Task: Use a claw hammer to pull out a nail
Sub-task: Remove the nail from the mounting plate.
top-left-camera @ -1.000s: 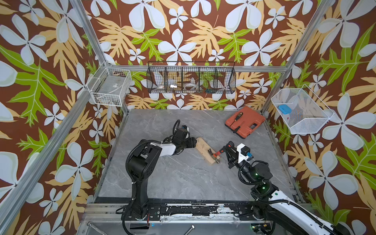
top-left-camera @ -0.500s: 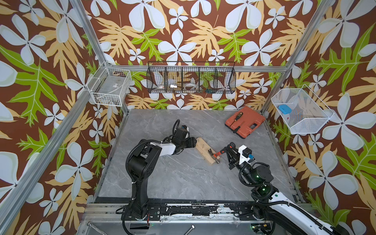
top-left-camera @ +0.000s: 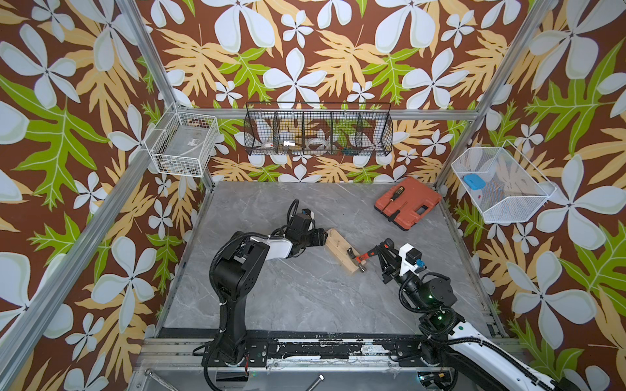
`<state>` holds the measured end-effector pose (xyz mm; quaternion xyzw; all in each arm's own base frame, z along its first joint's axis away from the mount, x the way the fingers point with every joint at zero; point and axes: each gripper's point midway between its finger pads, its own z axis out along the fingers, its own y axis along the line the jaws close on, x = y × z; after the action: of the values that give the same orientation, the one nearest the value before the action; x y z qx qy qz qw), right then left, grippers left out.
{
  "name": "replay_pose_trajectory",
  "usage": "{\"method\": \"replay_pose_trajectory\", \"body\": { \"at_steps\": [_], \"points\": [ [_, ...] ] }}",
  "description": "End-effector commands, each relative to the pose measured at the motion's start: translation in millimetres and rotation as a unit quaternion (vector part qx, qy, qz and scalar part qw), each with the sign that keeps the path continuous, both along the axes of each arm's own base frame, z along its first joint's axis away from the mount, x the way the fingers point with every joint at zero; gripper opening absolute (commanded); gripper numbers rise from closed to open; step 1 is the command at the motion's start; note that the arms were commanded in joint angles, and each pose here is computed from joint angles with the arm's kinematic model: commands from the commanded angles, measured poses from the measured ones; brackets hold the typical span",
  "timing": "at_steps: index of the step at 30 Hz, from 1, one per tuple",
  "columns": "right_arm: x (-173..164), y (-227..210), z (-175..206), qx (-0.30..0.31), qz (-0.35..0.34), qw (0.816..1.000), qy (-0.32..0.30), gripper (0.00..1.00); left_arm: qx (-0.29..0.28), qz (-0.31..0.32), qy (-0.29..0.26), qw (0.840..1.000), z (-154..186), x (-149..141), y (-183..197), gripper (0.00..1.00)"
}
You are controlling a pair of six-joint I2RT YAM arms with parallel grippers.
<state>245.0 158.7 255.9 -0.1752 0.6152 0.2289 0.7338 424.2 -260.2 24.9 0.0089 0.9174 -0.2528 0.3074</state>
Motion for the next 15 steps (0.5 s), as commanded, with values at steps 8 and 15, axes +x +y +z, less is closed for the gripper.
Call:
{"method": "replay_pose_trajectory", "body": {
  "at_steps": [8,15],
  "points": [
    [-3.3,-4.1,-13.6,0.002,-0.004,1.0,0.016,0.0,0.159,0.031,0.158,0.974,-79.5,-64.1,66.9,0.71],
    [-6.6,-8.1,-18.7,-0.004,-0.009,1.0,0.019,0.0,0.157,0.03,0.167,0.973,-85.2,-67.1,66.7,0.71]
  ]
}}
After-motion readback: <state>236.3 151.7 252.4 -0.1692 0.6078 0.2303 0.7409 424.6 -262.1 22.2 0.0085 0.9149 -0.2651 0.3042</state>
